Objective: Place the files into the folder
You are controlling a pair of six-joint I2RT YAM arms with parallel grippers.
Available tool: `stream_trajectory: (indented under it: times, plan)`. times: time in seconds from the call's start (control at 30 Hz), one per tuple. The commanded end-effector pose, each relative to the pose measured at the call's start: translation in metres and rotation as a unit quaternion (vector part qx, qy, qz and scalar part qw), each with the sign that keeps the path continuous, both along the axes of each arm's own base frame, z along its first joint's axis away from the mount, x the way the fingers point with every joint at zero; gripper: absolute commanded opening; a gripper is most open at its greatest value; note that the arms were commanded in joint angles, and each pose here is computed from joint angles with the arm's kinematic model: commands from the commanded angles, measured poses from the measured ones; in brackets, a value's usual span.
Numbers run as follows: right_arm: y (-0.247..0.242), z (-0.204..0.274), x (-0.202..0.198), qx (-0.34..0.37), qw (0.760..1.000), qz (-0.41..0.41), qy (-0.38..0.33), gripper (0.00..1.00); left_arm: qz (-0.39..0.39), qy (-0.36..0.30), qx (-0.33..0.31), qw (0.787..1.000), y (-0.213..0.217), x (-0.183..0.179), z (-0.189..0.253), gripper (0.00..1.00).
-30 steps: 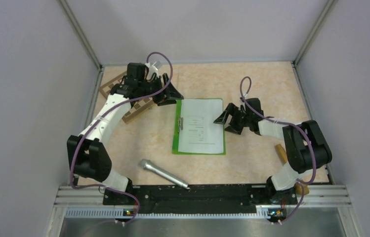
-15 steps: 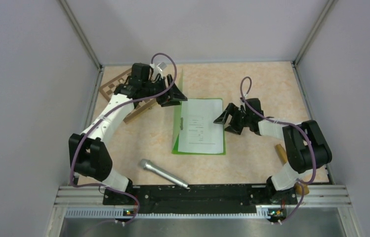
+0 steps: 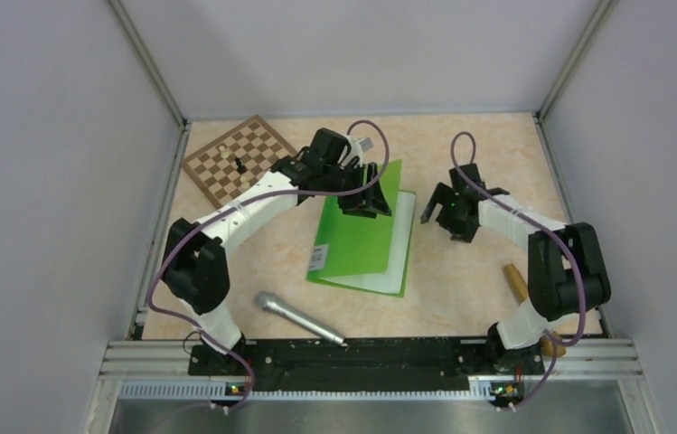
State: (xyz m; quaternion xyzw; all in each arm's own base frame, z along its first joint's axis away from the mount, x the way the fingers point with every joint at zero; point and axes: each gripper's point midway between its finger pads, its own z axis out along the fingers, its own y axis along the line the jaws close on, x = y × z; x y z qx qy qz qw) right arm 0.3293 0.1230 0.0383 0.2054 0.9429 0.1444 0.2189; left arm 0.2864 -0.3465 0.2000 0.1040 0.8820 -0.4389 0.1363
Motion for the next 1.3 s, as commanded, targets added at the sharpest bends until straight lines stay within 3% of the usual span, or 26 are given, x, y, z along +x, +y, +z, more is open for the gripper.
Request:
stream_trajectory:
  times: [0.0,0.13,0.2,0.3,0.4,0.47,0.57,0.7,1.03,1.13,1.27]
  plan:
    - [-0.097,0.047,-0.008,-0.180,0.977,-0.117,0.010,0.92,0.007,-0.093,-0.024,0.995,0.003,0.018,0.059,0.58]
    - [-0.111,0.082,-0.005,-0.205,0.972,-0.109,-0.016,0.93,0.050,-0.129,-0.052,0.989,0.029,0.031,0.087,0.58]
    - [-0.098,0.094,-0.002,-0.173,0.981,-0.078,-0.042,0.93,0.078,-0.138,-0.070,0.985,0.050,0.038,0.094,0.58]
    - [-0.049,0.113,0.000,-0.053,0.991,0.002,-0.119,0.92,0.127,-0.144,-0.069,0.979,0.088,0.049,0.092,0.58]
    - [0.020,0.130,-0.007,0.083,0.970,0.100,-0.207,0.94,0.170,-0.132,-0.044,0.975,0.124,0.056,0.074,0.58]
    - [0.052,0.129,-0.015,0.102,0.962,0.136,-0.213,0.95,0.195,-0.124,-0.026,0.973,0.147,0.059,0.059,0.58]
    - [0.090,0.113,-0.025,0.104,0.960,0.185,-0.181,0.93,0.209,-0.094,0.017,0.973,0.169,0.054,0.026,0.58]
    - [0.132,0.093,-0.039,0.110,0.952,0.245,-0.149,0.82,0.211,-0.047,0.097,0.971,0.189,0.040,-0.014,0.58]
    - [0.117,-0.002,-0.035,0.016,0.976,0.213,-0.053,0.73,0.207,-0.001,0.098,0.974,0.186,0.028,-0.045,0.57]
    - [0.115,0.011,-0.027,0.003,0.975,0.212,-0.065,0.78,0.205,-0.011,0.101,0.973,0.187,0.031,-0.035,0.57]
    - [0.092,0.060,-0.003,-0.066,0.971,0.187,-0.130,0.85,0.210,-0.044,0.114,0.970,0.194,0.038,-0.016,0.57]
